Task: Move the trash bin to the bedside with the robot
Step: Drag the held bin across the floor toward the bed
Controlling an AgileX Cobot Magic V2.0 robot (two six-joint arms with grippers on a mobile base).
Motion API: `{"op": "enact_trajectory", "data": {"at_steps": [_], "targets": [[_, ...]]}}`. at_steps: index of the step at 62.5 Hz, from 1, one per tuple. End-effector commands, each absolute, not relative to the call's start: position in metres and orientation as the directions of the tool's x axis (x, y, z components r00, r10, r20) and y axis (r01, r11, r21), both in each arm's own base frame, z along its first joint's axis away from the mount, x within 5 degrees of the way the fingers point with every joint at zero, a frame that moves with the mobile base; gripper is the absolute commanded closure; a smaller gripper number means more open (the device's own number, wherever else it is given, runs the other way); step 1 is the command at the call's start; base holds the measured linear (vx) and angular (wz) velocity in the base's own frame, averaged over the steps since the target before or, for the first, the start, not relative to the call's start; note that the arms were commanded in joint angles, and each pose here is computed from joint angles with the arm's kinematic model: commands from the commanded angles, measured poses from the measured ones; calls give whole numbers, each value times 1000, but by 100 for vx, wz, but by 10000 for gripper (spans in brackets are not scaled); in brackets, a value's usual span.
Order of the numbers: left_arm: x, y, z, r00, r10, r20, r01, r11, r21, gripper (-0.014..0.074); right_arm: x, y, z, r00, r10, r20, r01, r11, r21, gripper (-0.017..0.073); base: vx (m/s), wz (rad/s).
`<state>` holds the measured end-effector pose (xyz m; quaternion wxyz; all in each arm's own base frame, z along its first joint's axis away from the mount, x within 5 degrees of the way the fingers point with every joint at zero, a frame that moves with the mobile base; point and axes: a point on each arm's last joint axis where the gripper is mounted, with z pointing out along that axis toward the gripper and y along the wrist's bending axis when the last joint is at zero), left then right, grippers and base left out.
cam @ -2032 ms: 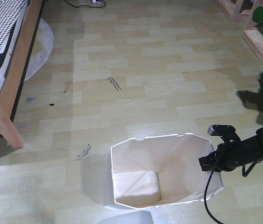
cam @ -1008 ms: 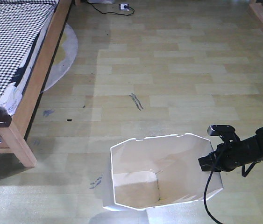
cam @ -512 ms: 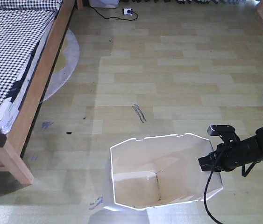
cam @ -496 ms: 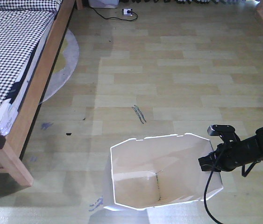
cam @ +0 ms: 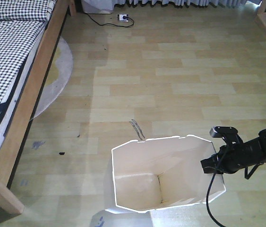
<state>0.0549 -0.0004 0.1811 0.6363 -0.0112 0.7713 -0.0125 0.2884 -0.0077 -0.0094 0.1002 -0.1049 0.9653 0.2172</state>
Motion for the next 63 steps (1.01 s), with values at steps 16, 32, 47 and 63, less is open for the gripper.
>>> {"op": "enact_trajectory", "data": {"at_steps": [16,32,47,63], "targets": [[56,-1,182,-126,-41,-991,2,999,-42,601,299,6,22,-935,-103,-339,-285,786,548,564,25,-6],[56,-1,182,-126,-41,-991,2,999,-42,601,299,6,22,-935,-103,-339,-285,786,548,564,26,-2],[56,-1,182,-126,-41,-991,2,999,-42,601,299,6,22,-935,-103,-339,-285,786,548,564,27,2],[56,-1,182,-126,-41,-991,2,999,-42,601,299,6,22,-935,-103,-339,-285,786,548,564,25,1]]}}
